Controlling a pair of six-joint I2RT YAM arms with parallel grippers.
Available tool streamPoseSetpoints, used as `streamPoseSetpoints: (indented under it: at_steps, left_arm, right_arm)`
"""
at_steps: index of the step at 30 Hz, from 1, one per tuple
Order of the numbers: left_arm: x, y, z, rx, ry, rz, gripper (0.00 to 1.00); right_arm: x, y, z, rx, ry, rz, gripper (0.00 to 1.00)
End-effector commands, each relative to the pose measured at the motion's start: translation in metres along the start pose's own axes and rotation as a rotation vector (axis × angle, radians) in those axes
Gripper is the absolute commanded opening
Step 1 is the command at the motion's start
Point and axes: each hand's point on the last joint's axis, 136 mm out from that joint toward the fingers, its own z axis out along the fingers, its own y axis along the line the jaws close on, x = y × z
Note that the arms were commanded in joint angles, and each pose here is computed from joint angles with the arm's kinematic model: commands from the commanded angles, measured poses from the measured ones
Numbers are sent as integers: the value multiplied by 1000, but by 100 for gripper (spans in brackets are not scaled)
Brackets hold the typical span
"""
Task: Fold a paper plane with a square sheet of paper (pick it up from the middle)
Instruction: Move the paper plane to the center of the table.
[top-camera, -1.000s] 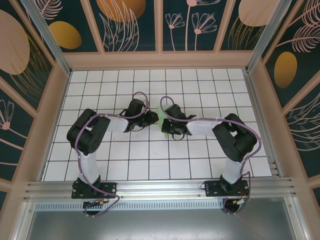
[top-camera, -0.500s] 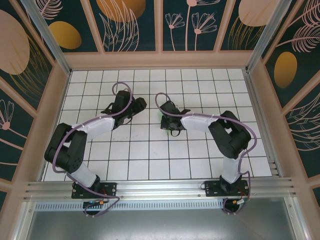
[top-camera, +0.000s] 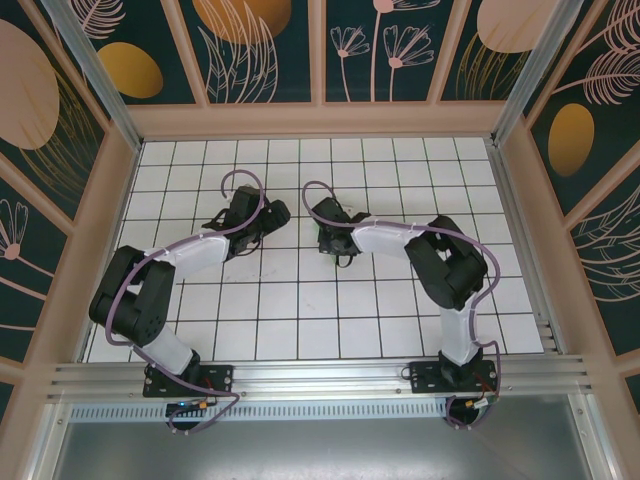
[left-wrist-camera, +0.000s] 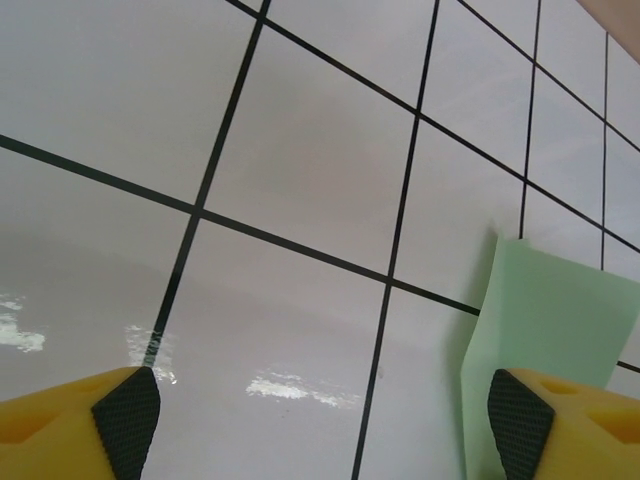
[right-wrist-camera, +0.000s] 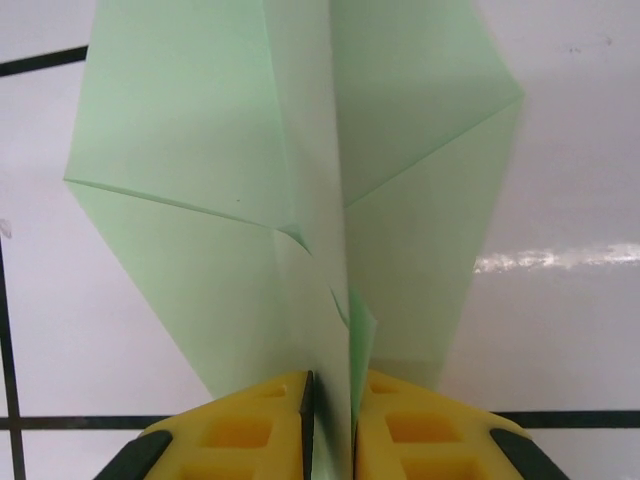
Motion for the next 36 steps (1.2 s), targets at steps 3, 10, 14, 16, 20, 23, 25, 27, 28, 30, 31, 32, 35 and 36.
streamPoseSetpoints:
  at_steps: [3, 10, 14, 16, 20, 23, 25, 27, 28, 30, 31, 32, 35, 36]
  left_arm:
    - [5, 16, 4, -60, 9, 15, 91]
    - [7, 18, 6, -66, 13, 22, 96]
    - [7, 19, 7, -70, 15, 24, 97]
    - [7, 20, 7, -76, 15, 26, 98]
    - [8, 22, 9, -87, 18, 27, 99]
    - [8, 25, 9, -95, 16, 26, 98]
    - [7, 25, 8, -100, 13, 25, 99]
    - [5, 27, 7, -103, 7, 22, 99]
    - [5, 28, 7, -106, 7, 21, 99]
    - [4, 28, 6, -106, 2, 19, 98]
    - [4, 28, 5, -106, 2, 19, 98]
    - [4, 28, 5, -106, 2, 20, 99]
    - [4, 28, 6, -106, 6, 19, 98]
    - [5, 29, 6, -107, 7, 21, 99]
  right_arm:
    - [-7, 2, 4, 32, -23, 26, 18]
    - [-17, -1, 4, 54, -64, 43, 13]
    - [-16, -2, 5, 76, -55, 11, 4]
    - [-11, -4, 6, 106, -43, -32, 2]
    - [-2, -5, 1, 171, -34, -136, 2]
    - [5, -5, 0, 180, -26, -193, 4]
    - [7, -5, 1, 166, -18, -201, 6]
    - [5, -3, 1, 140, -18, -177, 9]
    - [4, 0, 0, 120, -17, -166, 11]
    - [-3, 7, -4, 73, -35, -141, 16]
    - [-7, 10, -7, 52, -42, -128, 18]
    - [-11, 12, -8, 34, -47, -118, 20]
    - [-19, 14, -9, 12, -57, -97, 21]
    - [-21, 13, -8, 16, -58, -89, 21]
